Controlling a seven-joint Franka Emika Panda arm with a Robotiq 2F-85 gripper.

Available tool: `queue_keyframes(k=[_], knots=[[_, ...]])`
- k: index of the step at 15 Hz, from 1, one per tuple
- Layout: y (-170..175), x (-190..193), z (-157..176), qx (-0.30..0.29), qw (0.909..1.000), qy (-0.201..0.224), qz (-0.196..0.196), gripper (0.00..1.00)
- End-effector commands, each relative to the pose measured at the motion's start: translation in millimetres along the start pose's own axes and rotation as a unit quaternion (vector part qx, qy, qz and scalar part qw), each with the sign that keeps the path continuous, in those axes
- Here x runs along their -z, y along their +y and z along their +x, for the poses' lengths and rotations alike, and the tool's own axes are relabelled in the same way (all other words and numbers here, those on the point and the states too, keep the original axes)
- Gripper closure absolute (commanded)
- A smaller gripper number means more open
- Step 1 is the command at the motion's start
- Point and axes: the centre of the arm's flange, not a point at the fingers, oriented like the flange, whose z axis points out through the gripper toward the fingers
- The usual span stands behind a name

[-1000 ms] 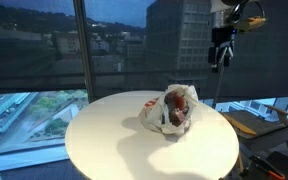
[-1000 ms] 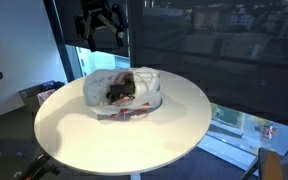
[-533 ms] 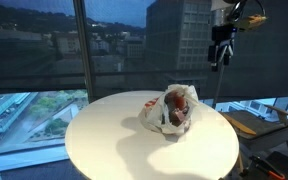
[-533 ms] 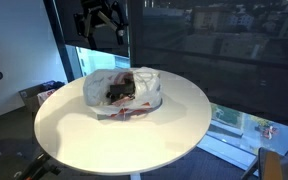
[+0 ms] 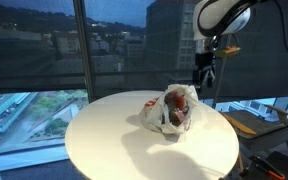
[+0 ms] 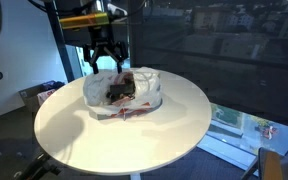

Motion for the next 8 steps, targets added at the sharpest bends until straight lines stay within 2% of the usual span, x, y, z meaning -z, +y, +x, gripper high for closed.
queue_keyframes(k=[1, 4, 6, 8], knots=[[-8.7, -58.3, 78.1, 0.027, 0.9968, -0.022, 0.072, 0.0], [-29.8, -98.0, 127.9, 0.053, 0.9896, 0.001, 0.134, 0.0], [-35.4, -114.7, 150.8, 0.055, 0.9881, 0.011, 0.144, 0.0], [-40.5, -127.0, 165.2, 0.046, 0.9895, 0.015, 0.136, 0.0]])
